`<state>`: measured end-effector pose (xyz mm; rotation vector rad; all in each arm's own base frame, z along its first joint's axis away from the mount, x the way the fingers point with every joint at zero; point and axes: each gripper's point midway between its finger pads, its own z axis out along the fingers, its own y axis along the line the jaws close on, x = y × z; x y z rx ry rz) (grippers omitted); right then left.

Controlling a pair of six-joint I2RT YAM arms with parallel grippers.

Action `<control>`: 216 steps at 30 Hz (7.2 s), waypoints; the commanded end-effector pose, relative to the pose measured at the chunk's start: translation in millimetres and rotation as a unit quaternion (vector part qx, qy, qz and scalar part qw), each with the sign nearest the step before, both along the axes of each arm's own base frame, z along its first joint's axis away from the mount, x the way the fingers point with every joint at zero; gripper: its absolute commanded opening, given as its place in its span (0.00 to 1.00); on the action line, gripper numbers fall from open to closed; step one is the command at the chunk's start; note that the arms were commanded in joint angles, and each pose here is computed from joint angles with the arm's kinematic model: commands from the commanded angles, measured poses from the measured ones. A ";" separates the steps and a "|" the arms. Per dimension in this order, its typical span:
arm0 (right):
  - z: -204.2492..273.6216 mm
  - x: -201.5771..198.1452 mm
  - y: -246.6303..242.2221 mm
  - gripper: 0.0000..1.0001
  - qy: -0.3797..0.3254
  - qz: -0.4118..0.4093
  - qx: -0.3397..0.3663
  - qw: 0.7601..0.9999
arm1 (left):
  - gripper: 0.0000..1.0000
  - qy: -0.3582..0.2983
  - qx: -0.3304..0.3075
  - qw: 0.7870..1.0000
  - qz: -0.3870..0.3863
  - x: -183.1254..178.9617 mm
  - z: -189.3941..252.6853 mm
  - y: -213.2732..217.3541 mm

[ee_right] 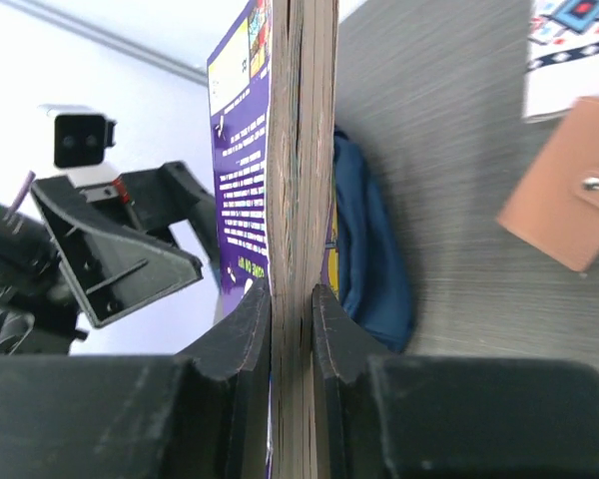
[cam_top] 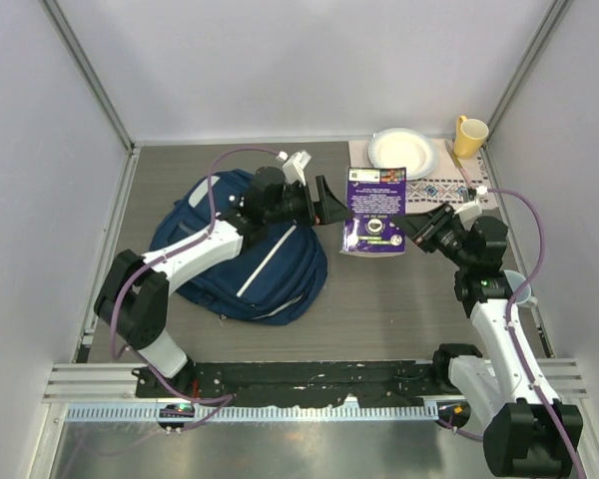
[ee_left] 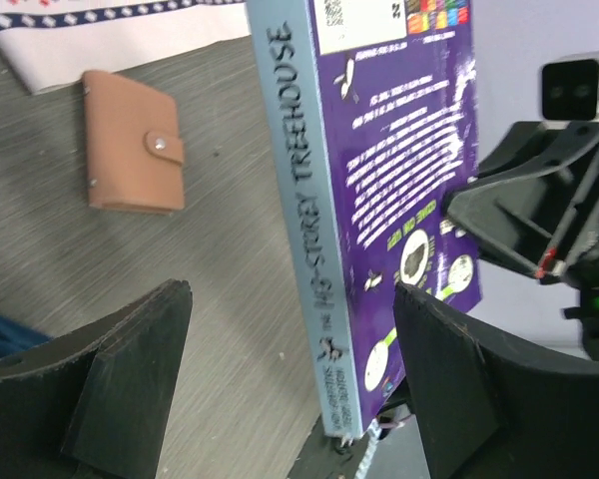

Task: Pack the student bag
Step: Pick up the book from the center of the board, then place the book in the student bag.

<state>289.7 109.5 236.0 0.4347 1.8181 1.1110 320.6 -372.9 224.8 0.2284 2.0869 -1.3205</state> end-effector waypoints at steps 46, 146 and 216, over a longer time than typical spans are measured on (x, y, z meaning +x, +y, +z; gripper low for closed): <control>10.1 -22.5 123.0 0.85 -0.011 0.147 0.091 0.985 | 0.00 -0.108 -0.209 0.949 0.208 23.8 121.6 122.7; -44.4 1.4 52.4 0.01 0.045 -0.087 -0.034 0.995 | 0.05 -0.102 0.495 0.856 0.111 -39.3 -112.1 127.6; -44.0 41.0 306.6 0.01 0.016 0.213 0.104 0.971 | 0.00 -0.224 0.139 0.938 0.227 -42.3 119.7 177.4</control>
